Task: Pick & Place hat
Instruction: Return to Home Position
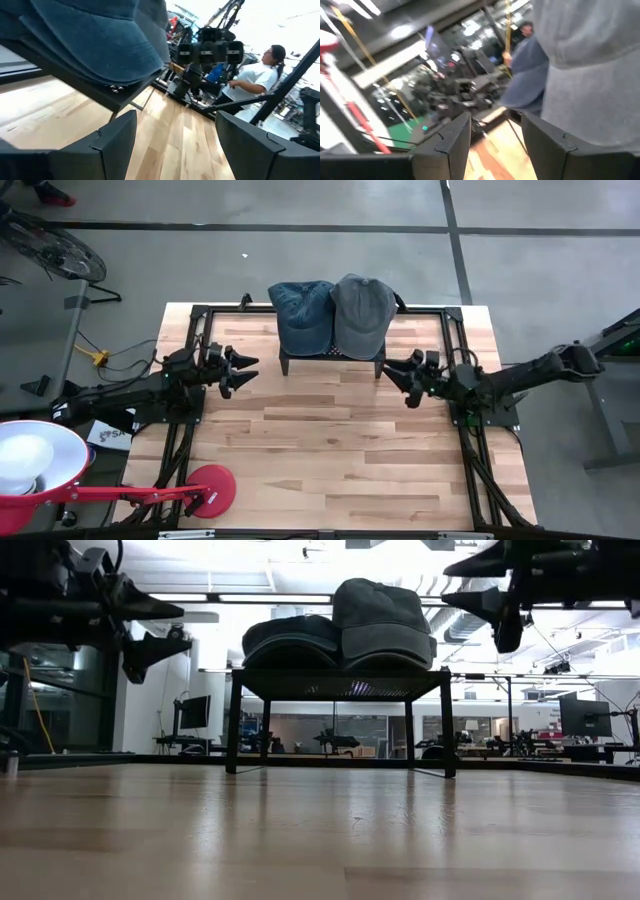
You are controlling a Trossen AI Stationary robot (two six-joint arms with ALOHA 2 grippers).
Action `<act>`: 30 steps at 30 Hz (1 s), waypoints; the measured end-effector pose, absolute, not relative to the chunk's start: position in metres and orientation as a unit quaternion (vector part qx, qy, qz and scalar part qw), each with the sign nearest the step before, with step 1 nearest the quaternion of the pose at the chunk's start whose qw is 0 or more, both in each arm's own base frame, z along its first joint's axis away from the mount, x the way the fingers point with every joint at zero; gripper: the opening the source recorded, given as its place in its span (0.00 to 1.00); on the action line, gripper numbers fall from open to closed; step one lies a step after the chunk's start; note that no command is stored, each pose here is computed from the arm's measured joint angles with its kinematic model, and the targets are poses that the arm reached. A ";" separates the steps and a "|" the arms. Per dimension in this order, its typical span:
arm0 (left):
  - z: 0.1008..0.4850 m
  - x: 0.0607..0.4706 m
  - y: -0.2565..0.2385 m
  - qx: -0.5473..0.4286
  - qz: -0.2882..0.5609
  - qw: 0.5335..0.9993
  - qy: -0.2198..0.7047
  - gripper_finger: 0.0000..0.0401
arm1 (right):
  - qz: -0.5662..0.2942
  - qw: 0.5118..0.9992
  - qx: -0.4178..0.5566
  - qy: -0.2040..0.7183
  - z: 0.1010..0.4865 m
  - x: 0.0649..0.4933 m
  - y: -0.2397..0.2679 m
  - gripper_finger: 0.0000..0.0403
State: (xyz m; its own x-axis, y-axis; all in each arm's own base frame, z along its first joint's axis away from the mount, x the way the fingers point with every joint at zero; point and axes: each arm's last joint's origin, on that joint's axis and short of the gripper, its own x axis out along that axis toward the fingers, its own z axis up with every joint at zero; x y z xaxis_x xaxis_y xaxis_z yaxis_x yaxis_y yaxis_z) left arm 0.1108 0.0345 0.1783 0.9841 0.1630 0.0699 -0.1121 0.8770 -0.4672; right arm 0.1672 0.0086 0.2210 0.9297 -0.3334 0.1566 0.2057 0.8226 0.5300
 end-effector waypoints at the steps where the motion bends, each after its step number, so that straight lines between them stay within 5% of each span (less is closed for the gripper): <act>1: 0.178 0.111 0.035 -0.238 0.075 0.967 -0.053 0.66 | -0.134 0.948 0.257 -0.130 0.218 0.165 0.009 0.42; 12: 0.176 0.111 0.035 -0.244 0.090 0.964 -0.051 0.66 | -0.106 0.953 0.246 -0.145 0.189 0.132 0.002 0.42; 30: 0.169 0.111 0.036 -0.249 0.098 0.963 -0.017 0.66 | -0.155 0.971 0.180 -0.013 0.170 0.098 -0.015 0.42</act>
State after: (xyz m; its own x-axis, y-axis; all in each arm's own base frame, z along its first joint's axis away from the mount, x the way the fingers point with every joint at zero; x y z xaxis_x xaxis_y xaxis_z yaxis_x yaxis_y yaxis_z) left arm 0.1109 0.0355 0.1686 0.9800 0.1981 -0.0164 -0.1812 0.8562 -0.4838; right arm 0.0980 -0.0155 0.1700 0.9518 -0.3053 -0.0305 0.2959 0.8871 0.3541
